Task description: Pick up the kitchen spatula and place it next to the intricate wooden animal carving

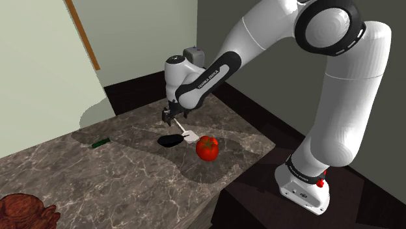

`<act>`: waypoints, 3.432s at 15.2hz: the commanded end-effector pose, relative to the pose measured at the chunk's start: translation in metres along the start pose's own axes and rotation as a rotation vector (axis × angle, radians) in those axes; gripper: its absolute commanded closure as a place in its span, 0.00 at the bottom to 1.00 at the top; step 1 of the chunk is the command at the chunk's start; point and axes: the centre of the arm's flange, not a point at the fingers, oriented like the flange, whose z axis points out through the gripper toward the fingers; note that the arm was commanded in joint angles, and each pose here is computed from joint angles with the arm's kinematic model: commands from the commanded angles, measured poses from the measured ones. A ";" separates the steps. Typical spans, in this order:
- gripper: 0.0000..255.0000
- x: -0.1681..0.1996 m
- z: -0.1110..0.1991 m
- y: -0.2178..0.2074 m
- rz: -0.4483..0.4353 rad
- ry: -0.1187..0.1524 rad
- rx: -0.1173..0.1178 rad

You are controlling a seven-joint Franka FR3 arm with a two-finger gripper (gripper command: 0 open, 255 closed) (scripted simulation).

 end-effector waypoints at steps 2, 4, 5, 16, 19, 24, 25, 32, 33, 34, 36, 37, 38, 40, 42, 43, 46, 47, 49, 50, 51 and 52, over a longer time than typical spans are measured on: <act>1.00 0.000 0.000 0.000 0.000 0.000 0.000; 1.00 0.000 0.000 0.000 0.000 0.000 0.000; 1.00 0.000 0.000 0.000 0.000 0.000 0.000; 1.00 0.002 -0.032 0.000 0.000 0.000 0.000; 1.00 0.003 -0.047 0.000 0.000 0.000 0.000; 1.00 0.005 -0.074 0.000 0.000 0.000 0.000; 1.00 0.005 -0.079 0.000 0.000 0.000 0.000; 1.00 0.008 -0.116 0.000 0.000 0.000 0.000; 1.00 0.008 -0.121 0.000 0.000 0.000 0.000; 1.00 0.008 -0.126 0.000 0.000 0.000 0.000; 1.00 0.009 -0.137 0.000 0.000 0.000 0.000; 1.00 0.009 -0.142 0.000 0.000 0.000 0.000; 1.00 0.010 -0.147 0.000 0.000 0.000 0.000; 1.00 0.010 -0.158 0.000 0.000 0.000 0.000; 1.00 0.011 -0.169 0.000 0.000 0.000 0.000; 1.00 0.012 -0.174 0.000 0.000 0.000 0.000; 1.00 0.013 -0.190 0.000 0.000 0.000 0.000; 1.00 0.013 -0.195 0.000 0.000 0.000 0.000; 1.00 0.014 -0.205 0.000 0.000 0.000 0.000; 1.00 0.014 -0.211 0.000 0.000 0.000 0.000; 1.00 0.014 -0.216 0.000 0.000 0.000 0.000; 1.00 0.015 -0.221 0.000 0.000 0.000 0.000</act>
